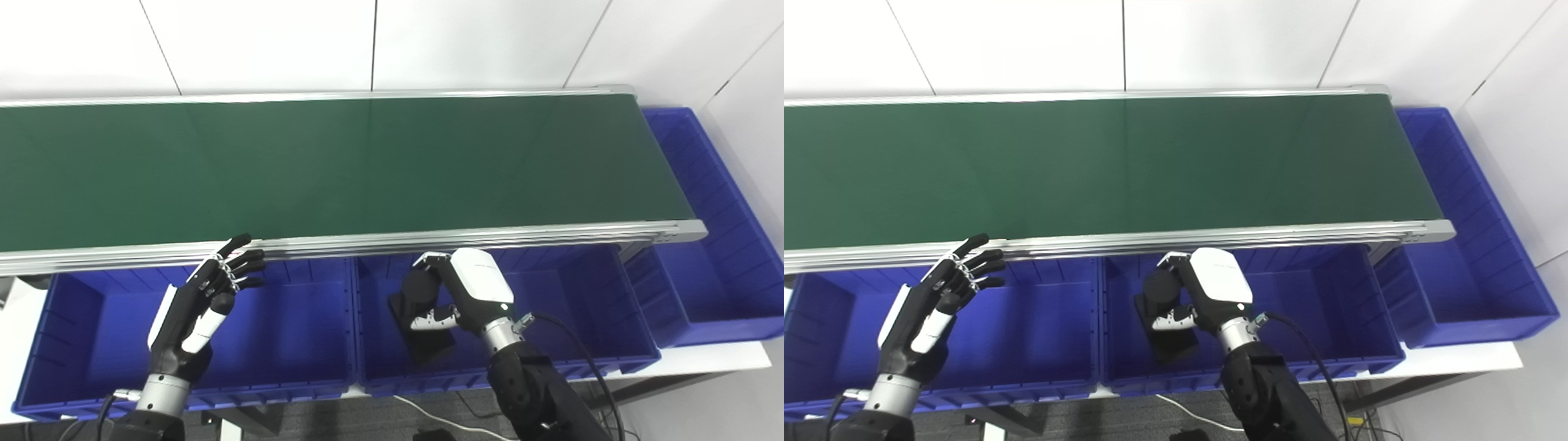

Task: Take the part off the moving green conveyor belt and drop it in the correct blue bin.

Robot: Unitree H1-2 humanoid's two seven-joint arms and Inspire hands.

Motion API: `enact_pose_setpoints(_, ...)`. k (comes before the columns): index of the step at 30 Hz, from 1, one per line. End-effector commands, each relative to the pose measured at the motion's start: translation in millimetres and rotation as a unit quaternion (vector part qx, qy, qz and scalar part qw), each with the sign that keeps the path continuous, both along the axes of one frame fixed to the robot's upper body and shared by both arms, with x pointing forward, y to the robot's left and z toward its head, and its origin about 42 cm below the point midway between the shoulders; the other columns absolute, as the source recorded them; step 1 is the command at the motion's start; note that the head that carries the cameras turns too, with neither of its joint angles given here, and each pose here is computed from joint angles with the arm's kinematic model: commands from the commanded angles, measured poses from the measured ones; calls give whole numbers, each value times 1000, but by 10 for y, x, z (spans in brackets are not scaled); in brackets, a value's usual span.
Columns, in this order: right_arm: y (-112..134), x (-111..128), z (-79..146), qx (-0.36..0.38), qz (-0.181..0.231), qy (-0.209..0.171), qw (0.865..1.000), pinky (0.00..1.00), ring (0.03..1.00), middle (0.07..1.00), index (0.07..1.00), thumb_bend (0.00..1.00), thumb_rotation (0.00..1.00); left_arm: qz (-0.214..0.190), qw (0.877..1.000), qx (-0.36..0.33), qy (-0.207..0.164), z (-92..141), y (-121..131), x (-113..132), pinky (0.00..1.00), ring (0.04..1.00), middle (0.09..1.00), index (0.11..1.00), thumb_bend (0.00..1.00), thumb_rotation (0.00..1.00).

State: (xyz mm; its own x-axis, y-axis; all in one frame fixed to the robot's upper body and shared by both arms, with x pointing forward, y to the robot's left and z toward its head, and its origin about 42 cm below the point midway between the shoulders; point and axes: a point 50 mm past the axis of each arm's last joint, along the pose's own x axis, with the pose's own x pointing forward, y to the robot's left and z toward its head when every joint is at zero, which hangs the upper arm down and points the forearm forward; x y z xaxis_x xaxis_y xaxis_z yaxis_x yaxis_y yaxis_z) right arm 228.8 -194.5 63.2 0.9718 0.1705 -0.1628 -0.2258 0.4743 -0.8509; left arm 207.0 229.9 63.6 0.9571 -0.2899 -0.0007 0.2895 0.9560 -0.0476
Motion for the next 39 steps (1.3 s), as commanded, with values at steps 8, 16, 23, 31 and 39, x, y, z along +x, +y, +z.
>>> enact_pose_setpoints(8, -2, 68, 121, -3, 1, -17, 1000, 565, 635, 695, 719, 903, 418, -7, 1000, 4, -27, 82, 7, 67, 684, 753, 771, 841, 925, 718)
enact_pose_setpoints(16, -10, 72, 146, 0, 10, -2, 1000, 592, 653, 703, 726, 912, 436, -8, 1000, 6, -27, 74, -10, 82, 683, 753, 772, 842, 926, 723)
enact_pose_setpoints(23, 44, 16, 305, 75, 14, 4, 997, 579, 654, 692, 733, 932, 424, -10, 1000, 8, -29, 10, -33, 104, 682, 755, 773, 844, 916, 726)
enact_pose_setpoints(31, 173, -86, 565, 190, 14, 6, 982, 601, 679, 702, 722, 973, 466, -7, 999, 12, -30, -69, -81, 136, 672, 751, 768, 840, 918, 734)
enact_pose_setpoints(39, 294, -104, 653, 296, 12, -6, 955, 602, 689, 723, 733, 962, 453, -5, 999, 12, -31, -167, -118, 171, 671, 751, 767, 839, 922, 738)
